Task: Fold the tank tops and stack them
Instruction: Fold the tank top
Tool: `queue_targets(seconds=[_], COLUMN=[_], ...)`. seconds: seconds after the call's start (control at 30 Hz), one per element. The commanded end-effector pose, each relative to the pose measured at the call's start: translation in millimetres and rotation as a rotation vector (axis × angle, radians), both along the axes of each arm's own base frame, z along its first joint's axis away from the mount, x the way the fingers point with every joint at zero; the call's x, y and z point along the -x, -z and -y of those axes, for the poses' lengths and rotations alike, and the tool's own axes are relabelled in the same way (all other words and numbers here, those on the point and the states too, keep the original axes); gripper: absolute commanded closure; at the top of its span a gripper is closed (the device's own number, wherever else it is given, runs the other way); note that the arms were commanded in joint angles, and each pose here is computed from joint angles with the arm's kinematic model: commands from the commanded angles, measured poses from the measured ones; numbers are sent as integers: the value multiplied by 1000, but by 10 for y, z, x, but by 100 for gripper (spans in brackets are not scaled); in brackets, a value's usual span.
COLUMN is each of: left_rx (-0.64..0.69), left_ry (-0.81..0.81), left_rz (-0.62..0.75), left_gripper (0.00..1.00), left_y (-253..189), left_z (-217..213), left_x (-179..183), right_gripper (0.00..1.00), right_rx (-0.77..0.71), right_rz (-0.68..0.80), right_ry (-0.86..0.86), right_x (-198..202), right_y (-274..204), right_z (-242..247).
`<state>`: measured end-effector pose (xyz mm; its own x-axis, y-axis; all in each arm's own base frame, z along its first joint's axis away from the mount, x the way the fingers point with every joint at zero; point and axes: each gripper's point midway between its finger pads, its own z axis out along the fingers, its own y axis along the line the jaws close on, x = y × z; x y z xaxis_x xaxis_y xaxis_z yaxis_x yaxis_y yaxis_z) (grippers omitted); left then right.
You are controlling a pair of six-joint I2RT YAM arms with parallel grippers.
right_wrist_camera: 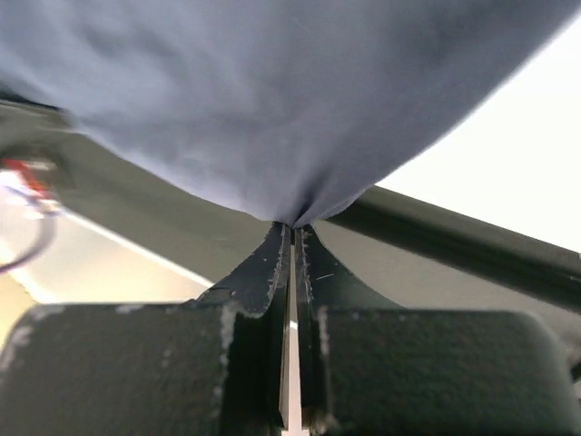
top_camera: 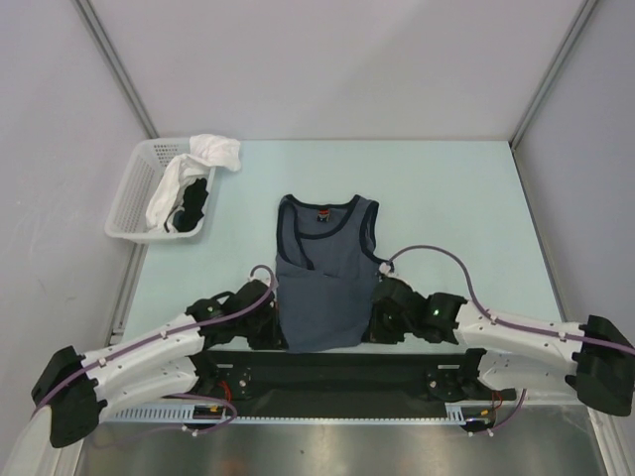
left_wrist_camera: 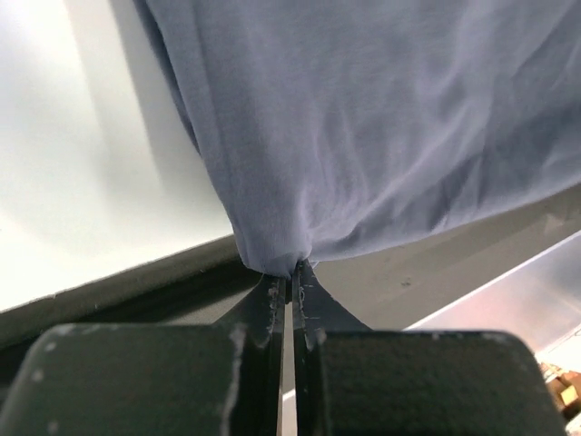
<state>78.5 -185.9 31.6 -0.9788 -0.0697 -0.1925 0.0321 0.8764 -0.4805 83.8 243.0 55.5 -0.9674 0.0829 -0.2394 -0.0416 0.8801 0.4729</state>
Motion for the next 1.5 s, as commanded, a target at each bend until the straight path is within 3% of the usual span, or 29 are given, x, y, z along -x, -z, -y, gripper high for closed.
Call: queue_targets(seconds=[0.0,0.17,0.67,0.97,1.47], left_rx=[-30,40,52,66,51], left_ry=[17,30,-62,-128,-225], left_rz=[75,143,314,342,269], left_gripper=[100,100,100,100,100], left_y=[-256,-638,-1454,-1619,-1218], left_z=[29,221,261,111,-33], left_x=[-157,-435,-1671,-2349,-3362], right_gripper=[100,100,100,100,100], right_rx=[-9,-32,-73,-101,-141], right_rz=[84,137,311,331,305], right_ry=[-12,-18,-9,37,77], right_x=[-212,-547,-1862,-2622,-3660], right_y=[-354,-591,-1384,-1485,-1225], right_z=[40,97,102,142,149])
